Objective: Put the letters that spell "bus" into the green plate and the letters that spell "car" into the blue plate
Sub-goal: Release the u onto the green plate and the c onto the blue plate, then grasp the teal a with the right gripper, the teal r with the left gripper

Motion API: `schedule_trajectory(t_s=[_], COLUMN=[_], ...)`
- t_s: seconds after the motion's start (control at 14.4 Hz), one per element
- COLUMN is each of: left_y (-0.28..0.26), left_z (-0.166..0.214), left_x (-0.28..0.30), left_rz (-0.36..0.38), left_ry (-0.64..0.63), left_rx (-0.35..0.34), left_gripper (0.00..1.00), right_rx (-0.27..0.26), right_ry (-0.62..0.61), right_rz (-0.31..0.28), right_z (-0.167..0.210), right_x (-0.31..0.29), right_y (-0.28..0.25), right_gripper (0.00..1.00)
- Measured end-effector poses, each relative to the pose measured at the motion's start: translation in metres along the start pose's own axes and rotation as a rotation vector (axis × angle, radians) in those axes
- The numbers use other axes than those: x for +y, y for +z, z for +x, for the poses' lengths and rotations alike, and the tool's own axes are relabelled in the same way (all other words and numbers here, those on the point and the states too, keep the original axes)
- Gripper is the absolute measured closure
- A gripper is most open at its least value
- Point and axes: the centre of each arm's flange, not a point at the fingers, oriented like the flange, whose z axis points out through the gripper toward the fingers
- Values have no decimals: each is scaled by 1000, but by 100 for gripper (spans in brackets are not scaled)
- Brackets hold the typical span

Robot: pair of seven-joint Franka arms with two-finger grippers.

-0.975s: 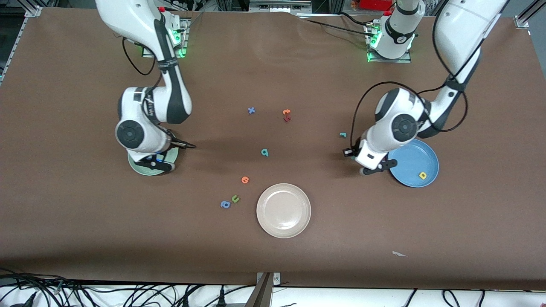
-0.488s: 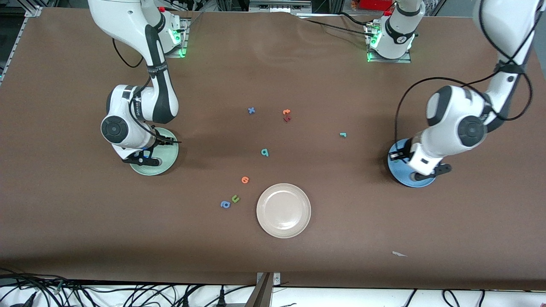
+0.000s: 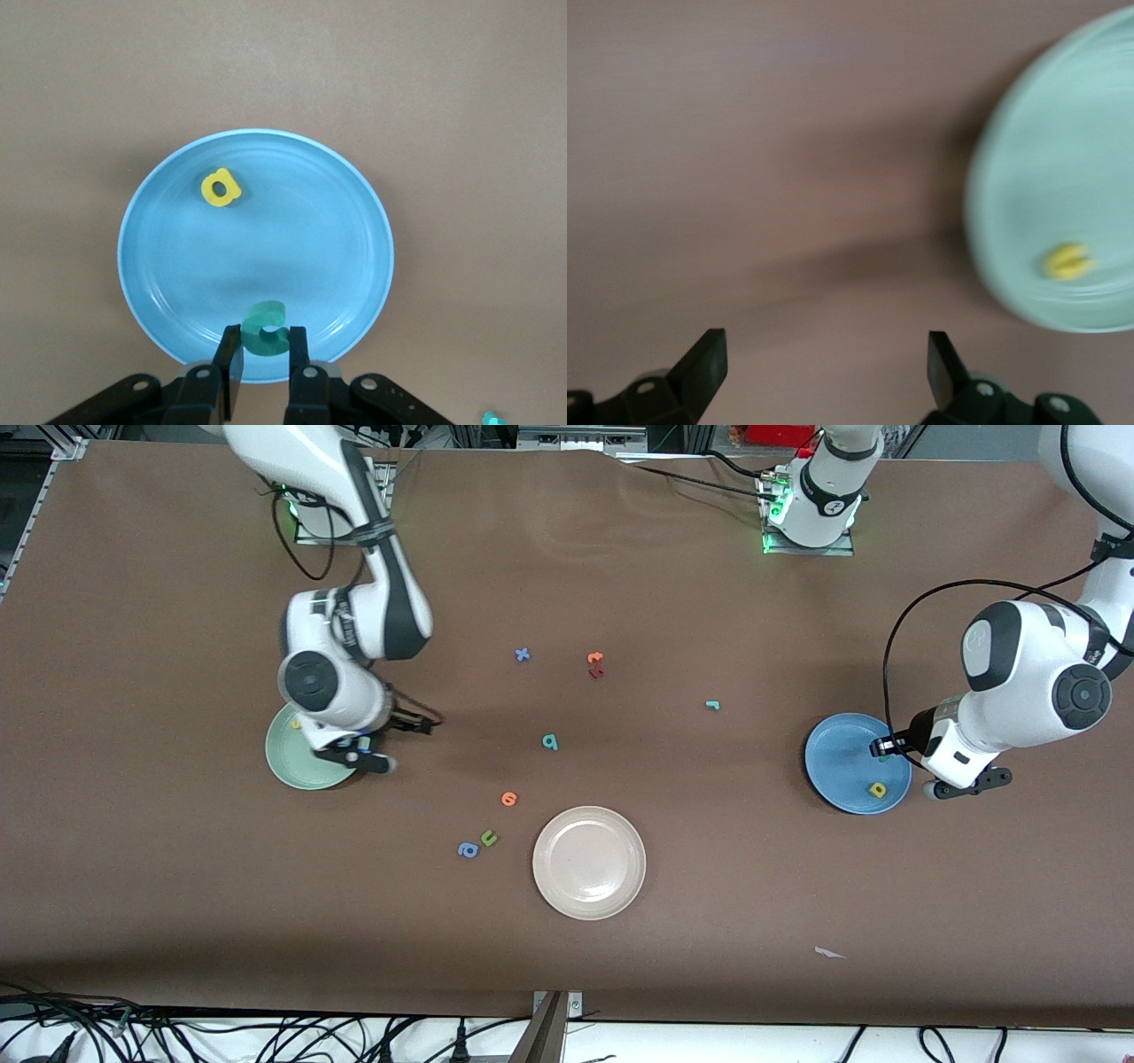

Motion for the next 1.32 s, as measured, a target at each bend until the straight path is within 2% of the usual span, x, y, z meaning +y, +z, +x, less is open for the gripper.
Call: schedule_trajectory(t_s=[0.07,0.14,0.28,0.56,0.63,0.77,0.84,0.98,1.04,1.11,1.18,1.32], left_y=[3,5,8,7,7,6,7,18,27,38,49,70], left_z=[0,0,0,0,-2,-10,-17,-38,-50,-63,-75,-94], left_x=[-1,-1,-1,3,9,41,63,110,130,148,163,189], left_rz=[-1,-3,-4,-4,-6,-12,-13,1,14,28,38,26], left_ry=[1,2,2,2,-4,-25,-33,-41,-44,-48,-53,-65], left_rx=[-5,-10,-14,-14,-14,-15,-20,-42,-57,-74,-86,-67], left_gripper=[75,69,66,32,29,30,31,31,31,32,32,32], right_rx=[23,34,41,57,69,97,110,118,117,116,113,101], right_ry=[-20,-46,-109,-208,-226,-255,-266,-272,-272,-272,-275,-284], right_rz=[19,30,40,38,42,58,66,66,63,61,61,60], right_z=[-10,-18,-32,-49,-50,-53,-54,-54,-54,-54,-56,-62], right_x=[-26,-46,-85,-149,-161,-182,-189,-193,-193,-193,-195,-198], right_y=[-1,1,10,39,45,56,62,71,74,76,77,84], right_gripper=[0,0,0,0,0,1,5,24,40,49,54,54])
